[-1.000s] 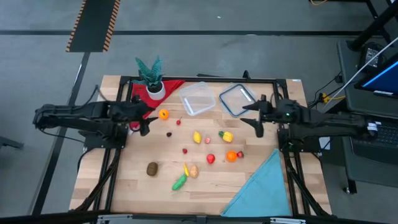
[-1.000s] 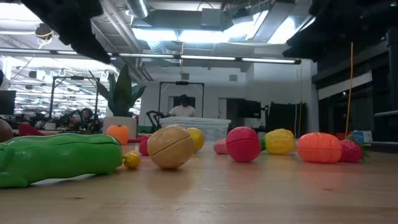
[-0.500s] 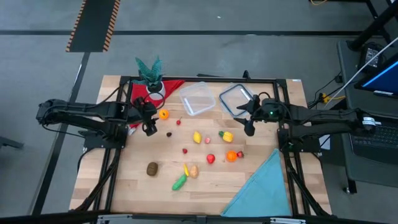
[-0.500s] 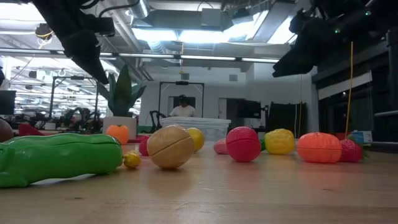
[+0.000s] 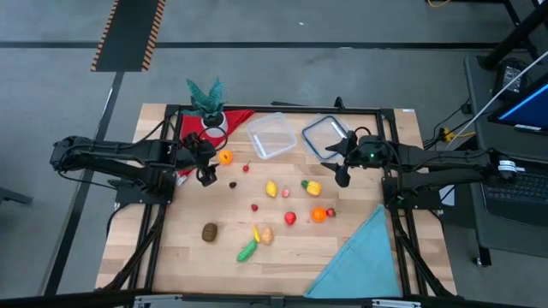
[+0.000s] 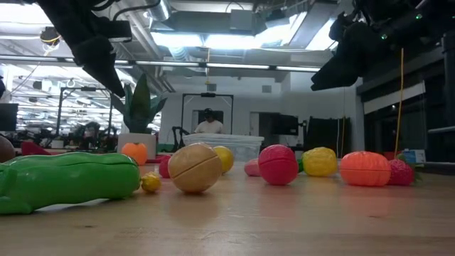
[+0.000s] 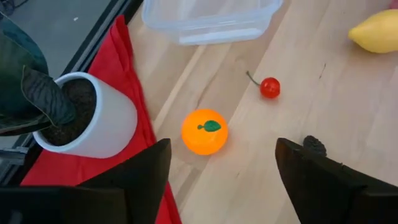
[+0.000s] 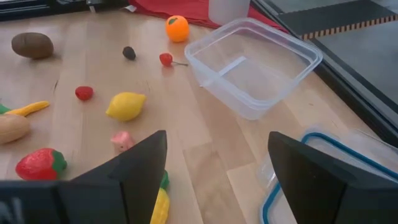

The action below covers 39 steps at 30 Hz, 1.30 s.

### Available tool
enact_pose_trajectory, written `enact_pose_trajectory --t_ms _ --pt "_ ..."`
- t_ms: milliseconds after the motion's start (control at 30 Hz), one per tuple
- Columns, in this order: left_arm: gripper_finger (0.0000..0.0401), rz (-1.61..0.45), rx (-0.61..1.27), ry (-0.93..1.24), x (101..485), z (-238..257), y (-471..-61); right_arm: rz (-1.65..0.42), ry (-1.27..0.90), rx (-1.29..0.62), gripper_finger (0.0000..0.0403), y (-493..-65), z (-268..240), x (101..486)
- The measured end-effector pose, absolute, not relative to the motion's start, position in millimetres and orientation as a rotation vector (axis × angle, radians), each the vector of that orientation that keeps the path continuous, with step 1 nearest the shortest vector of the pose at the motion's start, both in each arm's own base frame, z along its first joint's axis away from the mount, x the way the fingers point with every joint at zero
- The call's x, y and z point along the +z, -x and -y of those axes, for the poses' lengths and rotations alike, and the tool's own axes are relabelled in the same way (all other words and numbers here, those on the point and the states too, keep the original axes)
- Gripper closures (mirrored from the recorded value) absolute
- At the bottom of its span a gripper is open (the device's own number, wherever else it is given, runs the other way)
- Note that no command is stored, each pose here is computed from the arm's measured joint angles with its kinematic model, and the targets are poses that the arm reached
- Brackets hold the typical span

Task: Pick and placing Produce into tupperware
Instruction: Put the orange into the transparent container

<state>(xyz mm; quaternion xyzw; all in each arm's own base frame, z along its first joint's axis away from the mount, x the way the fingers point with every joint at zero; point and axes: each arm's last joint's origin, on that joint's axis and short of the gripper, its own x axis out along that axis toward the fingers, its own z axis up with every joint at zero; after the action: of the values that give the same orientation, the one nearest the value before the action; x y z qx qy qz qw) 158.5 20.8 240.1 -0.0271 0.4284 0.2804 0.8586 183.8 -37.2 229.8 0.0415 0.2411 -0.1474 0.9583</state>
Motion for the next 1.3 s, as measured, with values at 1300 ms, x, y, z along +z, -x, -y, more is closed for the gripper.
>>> enact_pose_trajectory --t_ms 1300 --pt "0.0126 -0.996 0.639 0.296 223 -89 -193 -0.482 -0.088 -0.3 0.0121 -184 37 230"
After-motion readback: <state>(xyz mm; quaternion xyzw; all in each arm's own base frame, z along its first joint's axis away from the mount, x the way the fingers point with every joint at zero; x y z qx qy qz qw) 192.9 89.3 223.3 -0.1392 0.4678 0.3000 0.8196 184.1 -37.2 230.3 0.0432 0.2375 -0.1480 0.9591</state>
